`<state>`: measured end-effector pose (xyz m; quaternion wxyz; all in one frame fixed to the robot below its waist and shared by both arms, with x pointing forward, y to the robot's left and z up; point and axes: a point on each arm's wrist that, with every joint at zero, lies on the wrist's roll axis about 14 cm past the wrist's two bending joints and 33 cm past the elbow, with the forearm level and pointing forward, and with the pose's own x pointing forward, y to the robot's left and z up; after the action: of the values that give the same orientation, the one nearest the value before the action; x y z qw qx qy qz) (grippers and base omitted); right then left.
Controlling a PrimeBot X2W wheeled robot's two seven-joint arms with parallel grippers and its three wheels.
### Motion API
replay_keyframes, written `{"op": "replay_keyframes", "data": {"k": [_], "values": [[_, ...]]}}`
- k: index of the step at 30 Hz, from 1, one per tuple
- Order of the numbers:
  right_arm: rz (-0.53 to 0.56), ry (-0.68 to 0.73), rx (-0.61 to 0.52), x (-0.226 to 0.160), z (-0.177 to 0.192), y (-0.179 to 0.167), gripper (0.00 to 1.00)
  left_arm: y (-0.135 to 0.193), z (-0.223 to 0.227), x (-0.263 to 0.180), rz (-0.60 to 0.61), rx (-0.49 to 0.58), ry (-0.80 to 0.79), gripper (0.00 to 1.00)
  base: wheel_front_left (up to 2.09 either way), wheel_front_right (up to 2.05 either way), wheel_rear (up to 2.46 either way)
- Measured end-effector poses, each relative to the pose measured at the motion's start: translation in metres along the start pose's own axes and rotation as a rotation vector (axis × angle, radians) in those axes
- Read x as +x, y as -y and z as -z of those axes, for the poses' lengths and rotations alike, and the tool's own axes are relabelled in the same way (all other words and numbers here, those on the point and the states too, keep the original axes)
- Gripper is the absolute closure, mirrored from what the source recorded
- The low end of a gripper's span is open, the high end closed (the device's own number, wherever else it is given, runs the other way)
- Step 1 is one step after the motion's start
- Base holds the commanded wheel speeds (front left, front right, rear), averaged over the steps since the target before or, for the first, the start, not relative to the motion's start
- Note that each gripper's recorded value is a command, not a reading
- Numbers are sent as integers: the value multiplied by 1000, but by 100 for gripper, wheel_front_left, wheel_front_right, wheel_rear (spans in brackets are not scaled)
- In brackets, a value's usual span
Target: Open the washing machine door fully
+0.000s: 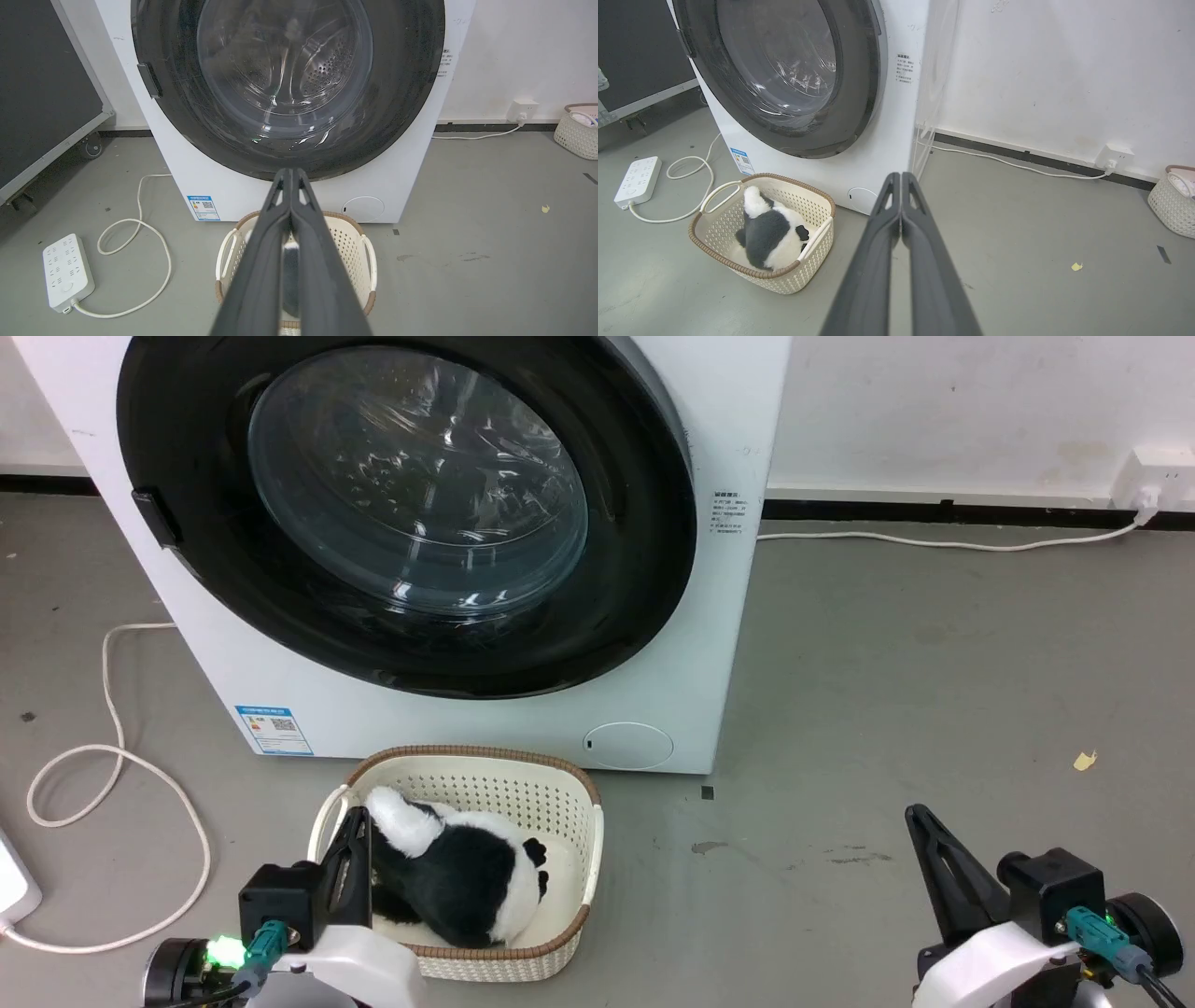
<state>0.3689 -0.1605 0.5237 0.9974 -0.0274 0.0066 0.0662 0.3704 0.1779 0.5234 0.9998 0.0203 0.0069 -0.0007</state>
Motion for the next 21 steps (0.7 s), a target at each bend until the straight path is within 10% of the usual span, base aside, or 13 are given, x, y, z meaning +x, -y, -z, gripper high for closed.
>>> {"op": "replay_keyframes", "data": {"k": [10, 11, 21], "values": [[0, 0, 0, 0, 0, 0, 100, 0, 0, 0, 0, 0, 0, 100, 0, 0, 0], [0, 0, 0, 0, 0, 0, 0, 0, 0, 0, 0, 0, 0, 0, 0, 0, 0], [-4, 7, 4, 0, 0, -1, 0, 2, 0, 0, 5, -3, 6, 0, 0, 0, 0]]}}
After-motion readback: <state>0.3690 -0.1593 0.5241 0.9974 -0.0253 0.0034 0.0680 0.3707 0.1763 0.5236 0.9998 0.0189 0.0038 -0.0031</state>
